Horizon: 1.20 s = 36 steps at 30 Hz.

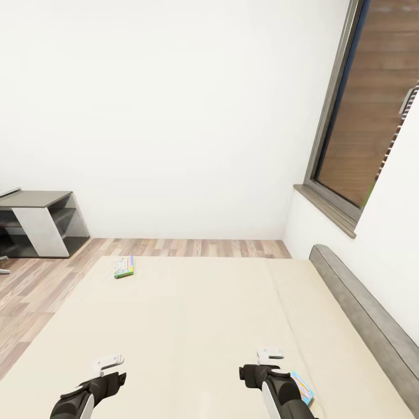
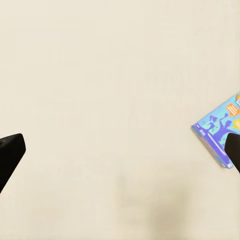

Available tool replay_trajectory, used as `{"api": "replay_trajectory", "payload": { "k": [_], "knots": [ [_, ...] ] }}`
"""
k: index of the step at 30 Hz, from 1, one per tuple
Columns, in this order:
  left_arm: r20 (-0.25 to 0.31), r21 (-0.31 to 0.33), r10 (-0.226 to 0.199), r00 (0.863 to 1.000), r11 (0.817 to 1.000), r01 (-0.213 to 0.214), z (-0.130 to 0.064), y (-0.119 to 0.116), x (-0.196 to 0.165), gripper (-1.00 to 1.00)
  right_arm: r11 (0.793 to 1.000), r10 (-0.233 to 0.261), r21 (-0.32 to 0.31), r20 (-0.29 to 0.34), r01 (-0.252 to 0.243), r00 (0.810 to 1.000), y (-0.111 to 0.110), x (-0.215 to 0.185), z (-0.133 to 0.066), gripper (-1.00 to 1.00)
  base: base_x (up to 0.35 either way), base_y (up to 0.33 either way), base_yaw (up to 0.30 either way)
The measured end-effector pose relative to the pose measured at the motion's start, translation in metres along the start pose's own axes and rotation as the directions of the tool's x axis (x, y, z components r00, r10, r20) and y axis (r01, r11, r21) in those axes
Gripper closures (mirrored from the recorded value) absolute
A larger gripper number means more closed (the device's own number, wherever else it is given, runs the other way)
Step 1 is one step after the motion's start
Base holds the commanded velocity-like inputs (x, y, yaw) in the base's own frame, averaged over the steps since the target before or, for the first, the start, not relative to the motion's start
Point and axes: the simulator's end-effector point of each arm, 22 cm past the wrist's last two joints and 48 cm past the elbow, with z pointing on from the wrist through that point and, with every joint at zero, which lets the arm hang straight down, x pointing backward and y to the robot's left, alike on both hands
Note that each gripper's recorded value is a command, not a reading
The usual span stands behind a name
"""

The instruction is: Put all the toys in the child's room - the three board games (two on the bed and one on the table), the two jigsaw puzzles on the table, and the tennis ball on the table - inside the toy box on the table in the child's room.

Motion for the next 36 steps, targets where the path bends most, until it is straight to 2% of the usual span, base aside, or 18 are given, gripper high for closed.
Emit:
{"api": "replay_trajectory", "payload": {
  "k": [36],
  "knots": [
    [-0.001,0.000,0.000,1.000,1.000,0.000,0.0001,-0.0001,0.0004,-1.00,1.000,0.003,-0.004,-0.001,-0.003,1.000,0.0008,0.0001,0.0001,-1.00,-0.006,0.000,0.000]
  ]
}}
